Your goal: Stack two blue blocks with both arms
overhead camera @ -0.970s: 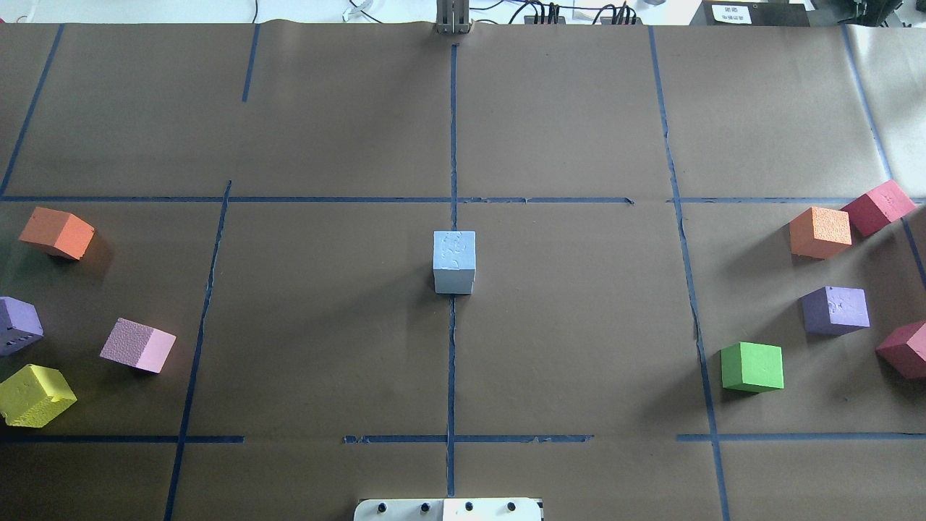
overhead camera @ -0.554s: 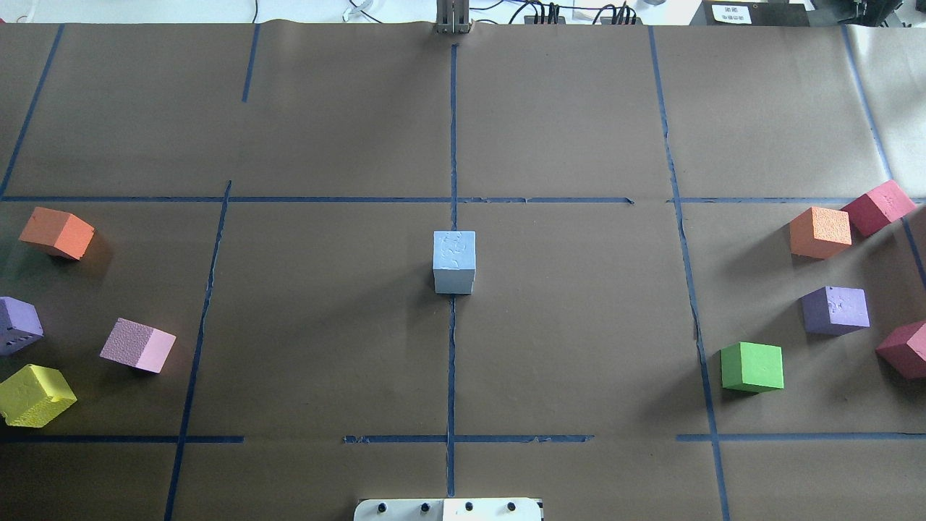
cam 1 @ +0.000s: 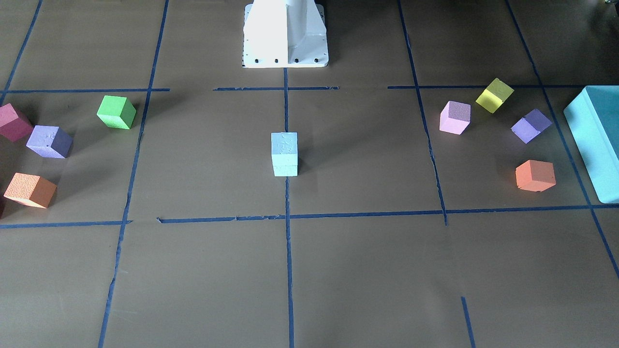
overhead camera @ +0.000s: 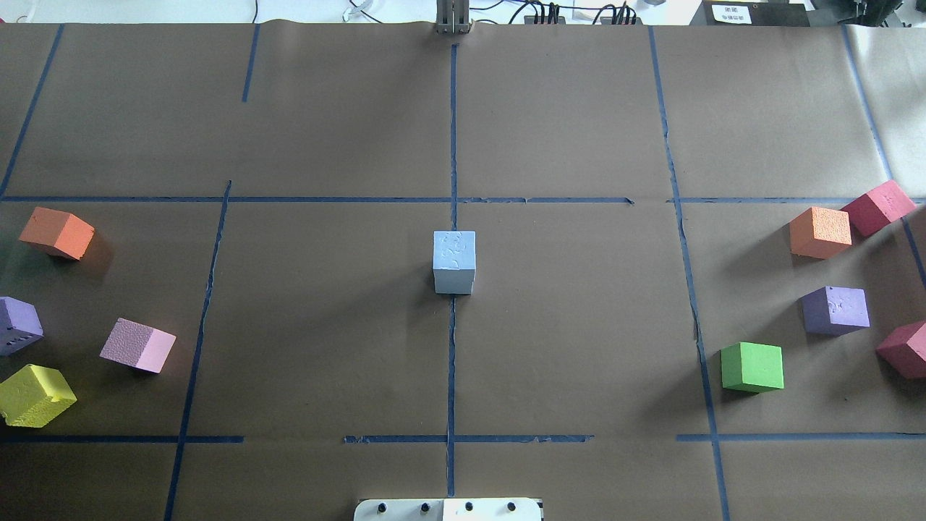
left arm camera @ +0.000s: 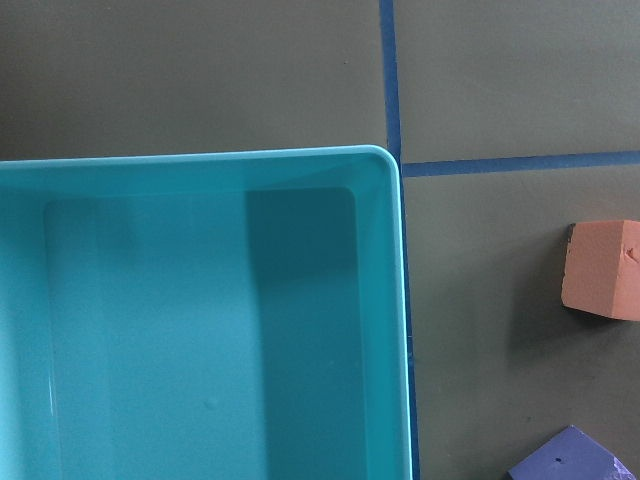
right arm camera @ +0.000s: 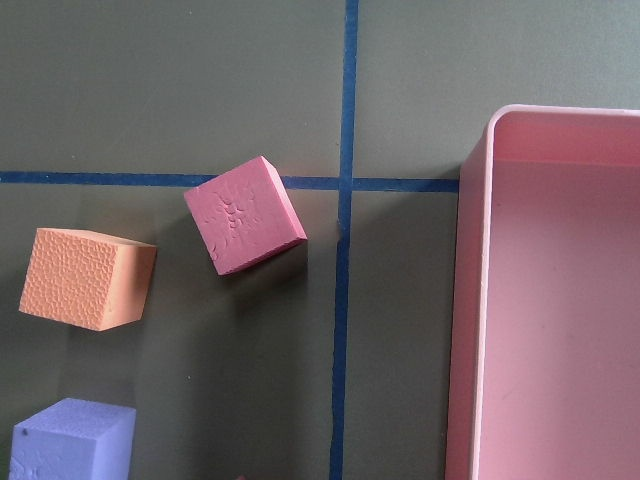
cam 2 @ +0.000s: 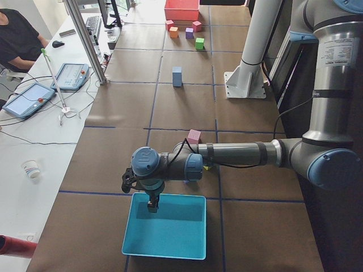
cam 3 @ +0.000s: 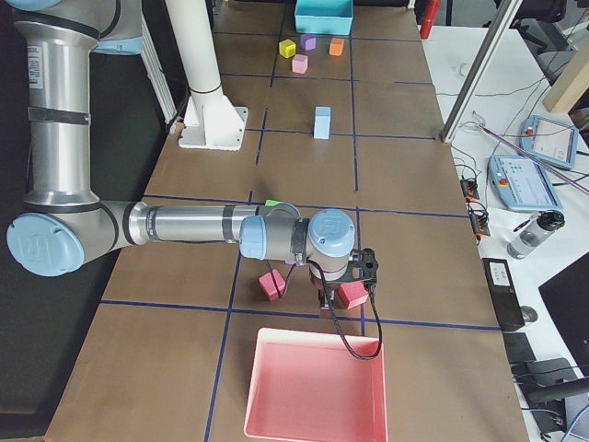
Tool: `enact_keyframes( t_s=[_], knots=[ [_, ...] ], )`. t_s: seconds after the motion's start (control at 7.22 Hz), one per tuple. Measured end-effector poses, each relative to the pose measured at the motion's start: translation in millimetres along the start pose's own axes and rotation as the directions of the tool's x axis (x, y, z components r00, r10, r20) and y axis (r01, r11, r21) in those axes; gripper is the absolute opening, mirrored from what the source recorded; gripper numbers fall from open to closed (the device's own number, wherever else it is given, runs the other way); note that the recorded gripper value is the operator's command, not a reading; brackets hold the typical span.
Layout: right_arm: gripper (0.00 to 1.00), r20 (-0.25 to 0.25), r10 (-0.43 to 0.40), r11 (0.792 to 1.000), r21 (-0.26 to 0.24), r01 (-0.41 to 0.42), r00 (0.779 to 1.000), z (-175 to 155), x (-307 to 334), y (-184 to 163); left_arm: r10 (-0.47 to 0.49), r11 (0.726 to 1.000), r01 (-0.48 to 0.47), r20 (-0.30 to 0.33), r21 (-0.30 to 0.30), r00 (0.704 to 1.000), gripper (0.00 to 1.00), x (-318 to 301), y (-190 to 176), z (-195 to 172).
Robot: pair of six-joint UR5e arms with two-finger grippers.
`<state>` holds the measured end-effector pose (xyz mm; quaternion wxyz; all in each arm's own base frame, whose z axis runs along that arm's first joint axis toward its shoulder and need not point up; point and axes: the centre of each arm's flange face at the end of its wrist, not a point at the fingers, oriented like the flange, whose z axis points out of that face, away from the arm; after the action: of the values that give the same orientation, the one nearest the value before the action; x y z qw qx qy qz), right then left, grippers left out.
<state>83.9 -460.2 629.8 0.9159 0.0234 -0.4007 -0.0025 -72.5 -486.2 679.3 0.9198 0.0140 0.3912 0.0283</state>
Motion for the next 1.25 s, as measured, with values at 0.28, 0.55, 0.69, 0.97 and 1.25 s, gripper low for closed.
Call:
enact_keyframes(
  t_s=[0.28,0.55,0.69,0.97,1.25],
  knots=[
    [1.00,0.000,0.002,1.000,-0.002,-0.002,1.000,0.8,1.0,1.0,-0.001,1.000,0.001,0.007,-0.001,1.000,1.00,-0.9,-0.1,0.1],
    [1.00,0.000,0.004,1.000,-0.001,-0.004,1.000,0.3,1.9,1.6,-0.001,1.000,0.001,0.008,-0.001,1.000,1.00,-0.8,-0.5,-0.1],
    [1.00,0.000,0.005,1.000,0.001,-0.005,1.000,-0.4,2.3,1.8,-0.001,1.000,0.001,0.008,0.000,1.000,1.00,-0.8,-0.6,-0.2],
    [1.00,0.000,0.006,1.000,0.002,-0.006,1.000,-0.9,3.0,2.1,-0.002,1.000,0.002,0.008,-0.001,1.000,1.00,-1.0,-0.2,0.1],
    [1.00,-0.001,0.008,1.000,0.001,-0.008,1.000,-0.7,3.5,2.5,-0.003,1.000,0.003,0.008,-0.002,1.000,1.00,-1.5,0.2,0.6]
  ],
)
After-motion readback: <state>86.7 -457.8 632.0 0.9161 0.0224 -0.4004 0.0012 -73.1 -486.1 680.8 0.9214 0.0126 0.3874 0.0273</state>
